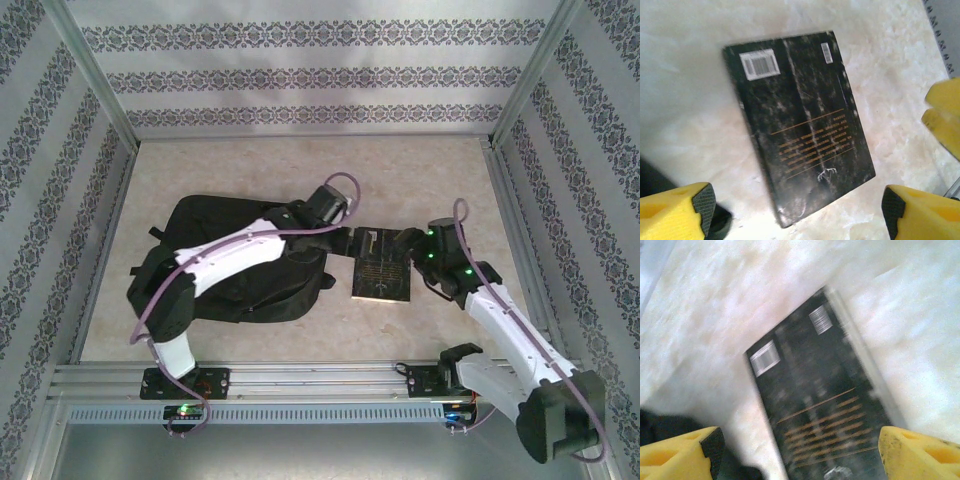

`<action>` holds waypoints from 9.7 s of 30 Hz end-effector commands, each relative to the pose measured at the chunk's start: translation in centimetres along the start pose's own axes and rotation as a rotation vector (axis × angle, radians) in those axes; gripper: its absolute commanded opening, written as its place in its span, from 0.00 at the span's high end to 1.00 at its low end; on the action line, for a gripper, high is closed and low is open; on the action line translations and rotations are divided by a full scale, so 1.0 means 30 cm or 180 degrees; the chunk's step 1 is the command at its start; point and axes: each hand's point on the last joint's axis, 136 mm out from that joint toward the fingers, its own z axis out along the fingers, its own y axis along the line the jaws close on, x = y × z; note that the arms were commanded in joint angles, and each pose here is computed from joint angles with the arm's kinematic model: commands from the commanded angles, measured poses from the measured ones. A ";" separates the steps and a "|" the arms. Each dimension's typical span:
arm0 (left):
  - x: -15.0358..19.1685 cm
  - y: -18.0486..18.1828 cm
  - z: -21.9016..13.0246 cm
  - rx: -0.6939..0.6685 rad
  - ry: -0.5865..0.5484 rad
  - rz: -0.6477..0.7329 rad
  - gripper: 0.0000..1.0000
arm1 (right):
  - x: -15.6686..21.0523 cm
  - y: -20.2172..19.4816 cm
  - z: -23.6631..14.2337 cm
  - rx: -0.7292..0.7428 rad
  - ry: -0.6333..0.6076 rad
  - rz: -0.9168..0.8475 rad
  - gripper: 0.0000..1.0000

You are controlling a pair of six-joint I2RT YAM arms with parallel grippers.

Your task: Pack the student bag

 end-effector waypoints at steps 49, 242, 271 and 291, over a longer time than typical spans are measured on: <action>0.205 0.127 0.379 0.0358 0.0626 -0.1029 0.55 | 0.221 0.076 0.195 -0.0492 0.1412 -0.0584 0.86; 0.176 0.194 -0.304 -0.1216 0.0484 0.0759 1.00 | 0.056 0.185 -0.206 -0.0974 -0.0172 -0.0776 1.00; 0.170 0.337 -0.685 -0.0264 -0.0834 -0.0642 0.54 | 0.407 0.729 -0.411 -0.2736 0.1503 -0.0996 1.00; 0.016 0.338 -0.671 -0.0335 -0.0786 -0.0447 0.93 | 0.443 0.726 -0.413 -0.2719 0.1524 -0.1109 1.00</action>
